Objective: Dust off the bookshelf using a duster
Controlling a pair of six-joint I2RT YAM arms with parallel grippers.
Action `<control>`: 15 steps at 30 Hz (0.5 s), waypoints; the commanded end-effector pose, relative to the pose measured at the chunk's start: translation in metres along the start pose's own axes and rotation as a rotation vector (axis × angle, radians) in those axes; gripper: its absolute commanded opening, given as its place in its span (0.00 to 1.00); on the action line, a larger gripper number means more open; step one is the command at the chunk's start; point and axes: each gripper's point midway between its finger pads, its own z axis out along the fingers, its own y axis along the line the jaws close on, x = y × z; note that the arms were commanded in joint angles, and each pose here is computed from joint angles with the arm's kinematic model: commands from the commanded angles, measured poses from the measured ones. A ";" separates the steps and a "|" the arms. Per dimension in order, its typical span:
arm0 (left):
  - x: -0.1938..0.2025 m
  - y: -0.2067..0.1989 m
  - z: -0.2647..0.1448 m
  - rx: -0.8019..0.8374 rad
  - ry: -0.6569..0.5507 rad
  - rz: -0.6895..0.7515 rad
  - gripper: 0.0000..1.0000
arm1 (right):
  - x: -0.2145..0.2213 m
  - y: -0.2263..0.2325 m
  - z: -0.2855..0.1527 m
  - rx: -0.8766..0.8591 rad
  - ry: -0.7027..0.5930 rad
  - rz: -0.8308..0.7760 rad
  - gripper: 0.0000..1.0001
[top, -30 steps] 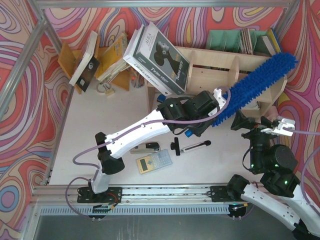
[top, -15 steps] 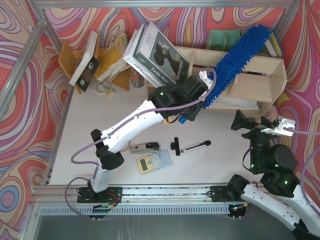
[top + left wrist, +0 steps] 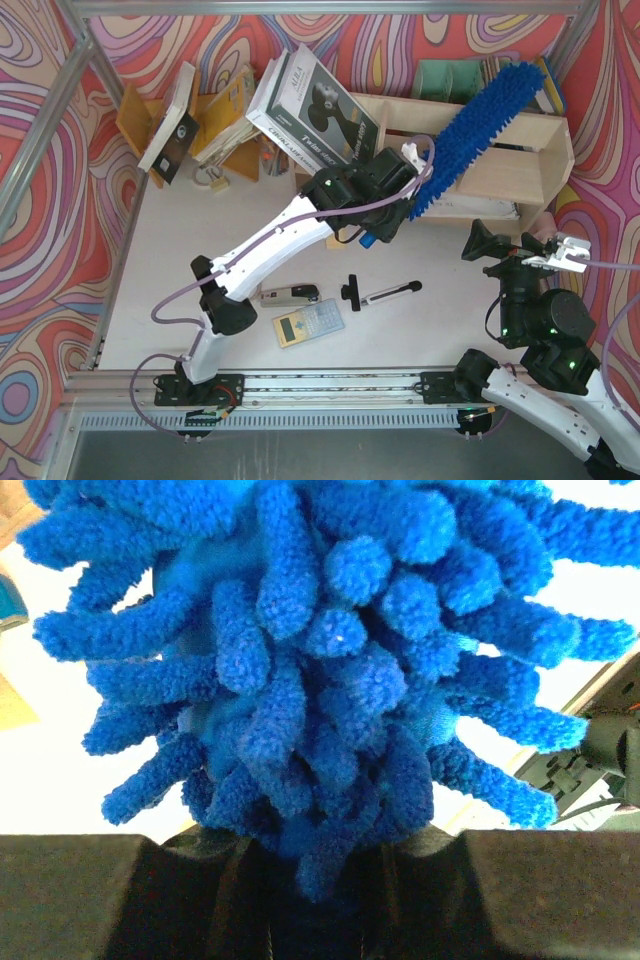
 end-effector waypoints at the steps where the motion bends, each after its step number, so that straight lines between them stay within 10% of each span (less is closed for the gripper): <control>1: -0.004 -0.015 -0.002 0.062 -0.005 0.025 0.00 | -0.005 -0.002 0.000 0.013 -0.017 0.030 0.99; 15: 0.008 -0.070 -0.005 0.181 0.006 0.149 0.00 | -0.005 -0.001 0.001 0.012 -0.014 0.026 0.99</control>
